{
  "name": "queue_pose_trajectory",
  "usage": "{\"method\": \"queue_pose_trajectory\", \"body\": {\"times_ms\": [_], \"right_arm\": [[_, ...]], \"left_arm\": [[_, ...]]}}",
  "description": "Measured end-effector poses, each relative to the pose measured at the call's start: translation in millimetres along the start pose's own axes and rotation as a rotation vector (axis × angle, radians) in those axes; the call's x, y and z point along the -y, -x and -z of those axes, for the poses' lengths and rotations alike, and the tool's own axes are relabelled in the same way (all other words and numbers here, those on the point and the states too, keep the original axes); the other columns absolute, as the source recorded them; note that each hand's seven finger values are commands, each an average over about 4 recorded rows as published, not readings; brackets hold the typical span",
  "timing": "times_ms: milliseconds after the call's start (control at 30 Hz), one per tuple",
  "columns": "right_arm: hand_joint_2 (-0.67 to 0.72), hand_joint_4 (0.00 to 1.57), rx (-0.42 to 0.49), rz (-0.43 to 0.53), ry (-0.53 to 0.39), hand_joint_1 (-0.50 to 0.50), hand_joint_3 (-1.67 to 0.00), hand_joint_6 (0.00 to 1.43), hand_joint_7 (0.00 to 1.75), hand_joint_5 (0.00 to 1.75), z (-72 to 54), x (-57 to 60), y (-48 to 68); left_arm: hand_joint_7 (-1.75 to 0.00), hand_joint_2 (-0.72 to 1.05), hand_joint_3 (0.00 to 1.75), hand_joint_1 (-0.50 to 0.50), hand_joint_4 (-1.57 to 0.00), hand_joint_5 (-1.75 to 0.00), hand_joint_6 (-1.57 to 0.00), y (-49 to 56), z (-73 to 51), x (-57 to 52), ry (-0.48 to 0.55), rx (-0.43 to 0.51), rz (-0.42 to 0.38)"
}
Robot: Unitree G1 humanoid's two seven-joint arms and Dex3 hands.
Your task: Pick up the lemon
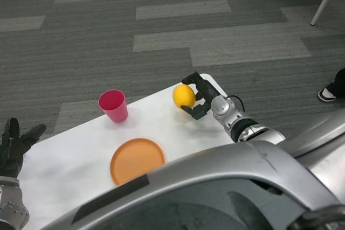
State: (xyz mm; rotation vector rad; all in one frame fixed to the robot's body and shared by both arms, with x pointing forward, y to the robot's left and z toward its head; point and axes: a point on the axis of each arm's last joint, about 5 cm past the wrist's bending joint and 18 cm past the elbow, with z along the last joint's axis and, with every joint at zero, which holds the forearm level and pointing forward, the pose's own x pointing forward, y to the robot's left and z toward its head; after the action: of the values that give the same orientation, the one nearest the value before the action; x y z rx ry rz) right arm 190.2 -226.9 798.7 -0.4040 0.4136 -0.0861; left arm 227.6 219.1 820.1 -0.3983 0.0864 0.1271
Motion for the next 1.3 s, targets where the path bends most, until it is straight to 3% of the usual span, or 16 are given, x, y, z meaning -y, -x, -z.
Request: {"method": "queue_pose_trajectory", "body": {"times_ms": [200,500,633,767,1300], "right_arm": [[-0.54,0.00,0.159,-0.031,-0.115,-0.42,-1.35,0.18,1.54,1.75,-13.6,-10.5,4.1],[-0.54,0.00,0.333,-0.007,-0.154,-0.42,-1.43,0.17,1.54,1.75,-37.6,-5.6,5.0],[-0.54,0.00,0.362,0.005,-0.163,-0.42,-1.37,0.17,1.54,1.75,-41.0,-3.2,7.0],[-0.54,0.00,0.378,0.013,-0.166,-0.42,-1.43,0.17,1.54,1.75,-42.4,-1.5,8.8],[-0.54,0.00,0.399,0.009,-0.180,-0.42,-1.39,0.17,1.54,1.75,-44.8,-2.3,11.1]], "left_arm": [[0.00,1.05,0.09,0.50,-0.04,0.00,0.00,0.1,-0.1,-0.1,-0.001,0.000,0.000],[0.00,1.05,0.09,0.50,-0.04,0.00,0.00,0.0,-0.5,-0.4,-0.002,0.001,0.001],[0.00,1.05,0.09,0.50,-0.04,0.00,0.00,-0.1,-0.6,-0.5,-0.003,0.002,0.001],[0.00,1.05,0.09,0.50,-0.04,0.00,0.00,-0.2,-1.0,-0.8,-0.004,0.002,0.001],[0.00,1.05,0.09,0.50,-0.04,0.00,0.00,-0.9,-2.6,-1.1,0.002,0.011,-0.001]]}}
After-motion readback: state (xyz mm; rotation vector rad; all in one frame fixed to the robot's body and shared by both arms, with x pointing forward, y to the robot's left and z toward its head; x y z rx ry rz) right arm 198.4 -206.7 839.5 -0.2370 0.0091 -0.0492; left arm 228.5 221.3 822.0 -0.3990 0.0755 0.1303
